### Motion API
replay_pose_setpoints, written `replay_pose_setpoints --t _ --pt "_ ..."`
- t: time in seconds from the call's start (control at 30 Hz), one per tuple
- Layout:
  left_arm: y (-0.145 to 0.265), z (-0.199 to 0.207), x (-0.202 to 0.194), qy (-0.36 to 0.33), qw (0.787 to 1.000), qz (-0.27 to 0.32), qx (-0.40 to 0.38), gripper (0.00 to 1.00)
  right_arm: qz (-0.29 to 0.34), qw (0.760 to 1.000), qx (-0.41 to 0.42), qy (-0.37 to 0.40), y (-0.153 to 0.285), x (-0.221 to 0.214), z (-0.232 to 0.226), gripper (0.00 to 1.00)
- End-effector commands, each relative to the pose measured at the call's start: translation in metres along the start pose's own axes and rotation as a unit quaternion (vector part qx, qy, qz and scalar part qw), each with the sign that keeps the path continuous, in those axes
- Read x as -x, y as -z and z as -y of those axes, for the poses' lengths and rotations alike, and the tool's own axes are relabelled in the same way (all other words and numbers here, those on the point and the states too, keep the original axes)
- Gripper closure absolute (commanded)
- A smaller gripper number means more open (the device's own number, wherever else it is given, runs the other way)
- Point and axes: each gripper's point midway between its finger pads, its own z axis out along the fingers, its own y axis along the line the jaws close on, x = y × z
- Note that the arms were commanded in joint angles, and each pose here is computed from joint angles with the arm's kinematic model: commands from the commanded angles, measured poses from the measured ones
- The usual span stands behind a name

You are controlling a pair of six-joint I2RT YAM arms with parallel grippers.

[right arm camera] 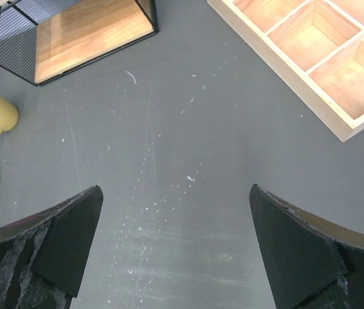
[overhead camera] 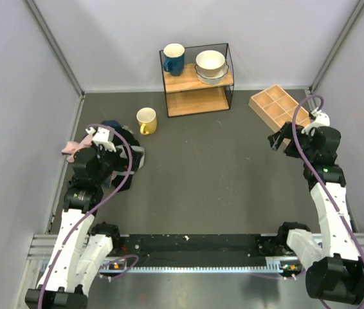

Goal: Roll the underwear
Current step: Pick up the underwear from the center of the board.

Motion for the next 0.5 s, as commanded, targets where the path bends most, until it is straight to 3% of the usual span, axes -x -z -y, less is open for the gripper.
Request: replay_pose_setpoints --t 0.0,0.2,0.47 --pt "0.003 -0.004 0.02 -0.018 0.999 0.027 0.019 0.06 0.044 0.999 0.011 0.0 0.01 0.033 -0.011 0.01" --pt "0.002 -0.02 0.015 -0.011 0.998 0.018 0.064 0.05 0.025 0.991 0.115 0.066 0.015 0.03 -0.045 0.01" --pt "0.013 -0.038 0.026 0.001 0.991 0.006 0.131 0.04 -0.019 0.93 0.284 0.232 0.03 -0.012 -0.1 0.01"
